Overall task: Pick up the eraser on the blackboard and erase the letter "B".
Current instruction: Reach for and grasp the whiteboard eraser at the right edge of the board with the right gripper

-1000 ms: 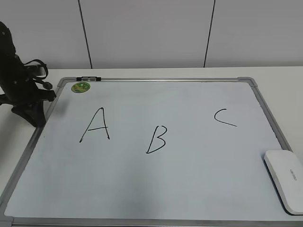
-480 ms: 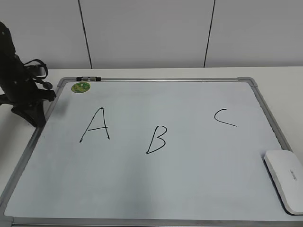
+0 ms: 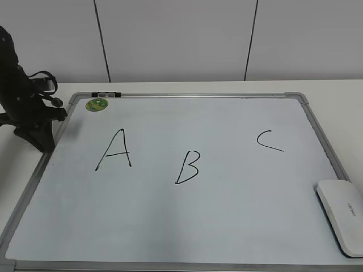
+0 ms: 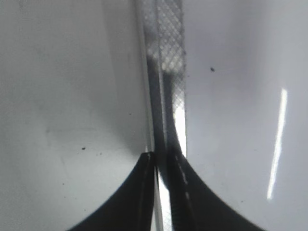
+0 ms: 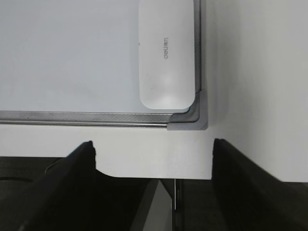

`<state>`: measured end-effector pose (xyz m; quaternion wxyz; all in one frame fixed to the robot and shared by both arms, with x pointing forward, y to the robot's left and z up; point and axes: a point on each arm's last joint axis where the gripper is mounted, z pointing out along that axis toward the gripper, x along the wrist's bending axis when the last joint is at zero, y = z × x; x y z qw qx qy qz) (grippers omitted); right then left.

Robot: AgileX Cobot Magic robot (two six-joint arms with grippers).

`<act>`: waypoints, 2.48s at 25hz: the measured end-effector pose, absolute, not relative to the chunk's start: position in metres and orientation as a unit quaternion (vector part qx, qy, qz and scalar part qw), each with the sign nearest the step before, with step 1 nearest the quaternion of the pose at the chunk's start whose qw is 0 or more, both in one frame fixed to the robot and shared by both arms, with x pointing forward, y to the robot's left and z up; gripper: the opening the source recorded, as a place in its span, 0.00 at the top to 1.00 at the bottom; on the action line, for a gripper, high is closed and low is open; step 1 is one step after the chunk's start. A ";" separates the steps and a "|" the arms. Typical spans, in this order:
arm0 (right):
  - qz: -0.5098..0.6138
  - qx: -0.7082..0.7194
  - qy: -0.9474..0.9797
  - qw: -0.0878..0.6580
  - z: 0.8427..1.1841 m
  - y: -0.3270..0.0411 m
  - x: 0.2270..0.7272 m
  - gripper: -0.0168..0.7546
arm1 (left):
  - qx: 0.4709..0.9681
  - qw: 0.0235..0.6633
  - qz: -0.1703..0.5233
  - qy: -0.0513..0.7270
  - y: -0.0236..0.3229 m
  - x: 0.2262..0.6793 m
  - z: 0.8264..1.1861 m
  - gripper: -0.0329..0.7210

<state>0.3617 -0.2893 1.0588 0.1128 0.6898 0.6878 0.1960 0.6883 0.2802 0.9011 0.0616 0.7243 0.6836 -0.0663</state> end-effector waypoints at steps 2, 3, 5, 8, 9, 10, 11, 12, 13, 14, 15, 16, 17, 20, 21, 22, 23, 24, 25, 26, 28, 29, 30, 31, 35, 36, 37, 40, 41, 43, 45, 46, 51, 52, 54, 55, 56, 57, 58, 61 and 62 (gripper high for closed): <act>0.185 0.691 0.693 0.092 1.052 -0.288 0.371 0.26 | 0.723 0.063 -0.067 0.684 0.280 0.688 0.901 0.85; 0.178 0.692 0.694 0.084 1.049 -0.288 0.376 0.26 | 0.723 0.064 -0.068 0.685 0.280 0.688 0.901 0.85; 0.167 0.695 0.696 0.073 1.042 -0.288 0.388 0.26 | 0.722 0.065 -0.069 0.685 0.280 0.688 0.901 0.85; 0.148 0.696 0.700 0.054 1.029 -0.289 0.403 0.24 | 0.722 0.066 -0.070 0.686 0.280 0.688 0.901 0.85; 0.143 0.694 0.704 0.050 1.026 -0.289 0.407 0.21 | 0.722 0.066 -0.070 0.686 0.280 0.688 0.901 0.85; 0.133 0.694 0.707 0.039 1.020 -0.288 0.412 0.18 | 0.721 0.066 -0.070 0.686 0.280 0.688 0.901 0.85; 0.125 0.693 0.709 0.028 1.016 -0.288 0.418 0.16 | 0.721 0.066 -0.070 0.686 0.280 0.688 0.901 0.85; 0.121 0.694 0.710 0.024 1.014 -0.288 0.422 0.15 | 0.721 0.067 -0.071 0.686 0.279 0.688 0.901 0.85; 0.117 0.695 0.709 0.020 1.010 -0.288 0.429 0.13 | 0.721 0.067 -0.071 0.686 0.279 0.688 0.901 0.85; 0.114 0.695 0.709 0.016 1.007 -0.288 0.435 0.13 | 0.721 0.066 -0.071 0.686 0.279 0.688 0.901 0.85; 0.114 0.696 0.709 0.015 1.006 -0.288 0.441 0.13 | 0.721 0.066 -0.071 0.686 0.279 0.688 0.901 0.85; 0.112 0.696 0.709 0.015 1.004 -0.289 0.447 0.12 | 0.721 0.067 -0.072 0.686 0.279 0.688 0.901 0.84; 0.111 0.697 0.709 0.013 1.003 -0.289 0.451 0.12 | 0.721 0.067 -0.072 0.686 0.279 0.688 0.901 0.84; 0.103 0.698 0.708 0.005 0.996 -0.289 0.467 0.12 | 0.720 0.068 -0.073 0.687 0.279 0.688 0.901 0.84; 0.099 0.699 0.708 0.001 0.993 -0.289 0.470 0.12 | 0.720 0.068 -0.073 0.687 0.279 0.688 0.901 0.84; 0.095 0.700 0.708 -0.004 0.990 -0.289 0.474 0.12 | 0.720 0.068 -0.073 0.687 0.279 0.688 0.901 0.84; 0.091 0.699 0.709 -0.007 0.987 -0.288 0.476 0.12 | 0.720 0.068 -0.073 0.687 0.279 0.688 0.901 0.84; 0.086 0.697 0.712 -0.011 0.984 -0.287 0.480 0.12 | 0.720 0.068 -0.073 0.687 0.279 0.688 0.901 0.84; 0.082 0.694 0.715 -0.012 0.980 -0.285 0.483 0.12 | 0.720 0.068 -0.073 0.687 0.279 0.688 0.901 0.84; 0.078 0.694 0.716 -0.009 0.977 -0.284 0.486 0.12 | 0.720 0.068 -0.073 0.687 0.279 0.689 0.901 0.84; 0.069 0.695 0.716 0.000 0.972 -0.282 0.492 0.12 | 0.720 0.068 -0.073 0.687 0.279 0.689 0.901 0.84; 0.063 0.695 0.716 0.003 0.970 -0.282 0.495 0.12 | 0.720 0.068 -0.073 0.687 0.279 0.689 0.901 0.83; 0.059 0.697 0.714 0.005 0.968 -0.282 0.496 0.12 | 0.720 0.068 -0.073 0.687 0.279 0.689 0.901 0.83; 0.051 0.699 0.713 0.005 0.964 -0.283 0.499 0.12 | 0.720 0.068 -0.073 0.687 0.279 0.689 0.901 0.83; 0.037 0.703 0.710 0.000 0.950 -0.284 0.506 0.12 | 0.720 0.068 -0.073 0.687 0.279 0.689 0.901 0.83; 0.034 0.704 0.709 -0.003 0.946 -0.284 0.507 0.12 | 0.720 0.069 -0.074 0.687 0.279 0.689 0.901 0.83; 0.031 0.705 0.709 -0.005 0.942 -0.284 0.508 0.12 | 0.720 0.069 -0.074 0.687 0.279 0.689 0.901 0.83; 0.024 0.706 0.708 -0.010 0.934 -0.284 0.511 0.13 | 0.719 0.069 -0.074 0.687 0.279 0.689 0.901 0.82; 0.024 0.706 0.708 -0.010 0.932 -0.284 0.512 0.13 | 0.719 0.070 -0.074 0.687 0.279 0.689 0.901 0.82; 0.025 0.706 0.708 -0.009 0.930 -0.284 0.513 0.13 | 0.719 0.070 -0.074 0.687 0.279 0.689 0.901 0.82; 0.025 0.706 0.708 -0.009 0.928 -0.284 0.514 0.14 | 0.719 0.070 -0.074 0.687 0.279 0.689 0.901 0.82; 0.024 0.706 0.708 -0.009 0.927 -0.284 0.514 0.14 | 0.719 0.070 -0.074 0.687 0.279 0.689 0.901 0.82; 0.019 0.707 0.706 -0.016 0.922 -0.284 0.516 0.21 | 0.719 0.070 -0.075 0.688 0.278 0.689 0.901 0.81; 0.019 0.707 0.706 -0.016 0.921 -0.284 0.516 0.24 | 0.719 0.071 -0.075 0.688 0.278 0.689 0.901 0.81; 0.018 0.707 0.706 -0.017 0.921 -0.284 0.516 0.28 | 0.718 0.071 -0.076 0.688 0.278 0.689 0.901 0.81; 0.018 0.707 0.706 -0.017 0.921 -0.284 0.516 0.28 | 0.718 0.071 -0.076 0.688 0.278 0.689 0.901 0.81; 0.018 0.707 0.706 -0.017 0.921 -0.284 0.516 0.29 | 0.718 0.071 -0.076 0.688 0.278 0.689 0.901 0.80; 0.018 0.707 0.706 -0.017 0.921 -0.284 0.516 0.29 | 0.718 0.071 -0.076 0.688 0.278 0.689 0.901 0.80; 0.018 0.707 0.706 -0.017 0.921 -0.284 0.516 0.29 | 0.718 0.071 -0.076 0.688 0.278 0.689 0.901 0.80; 0.018 0.707 0.706 -0.017 0.921 -0.284 0.516 0.29 | 0.718 0.072 -0.076 0.688 0.278 0.689 0.901 0.80; 0.018 0.707 0.706 -0.017 0.921 -0.284 0.516 0.29 | 0.718 0.072 -0.076 0.688 0.278 0.689 0.901 0.80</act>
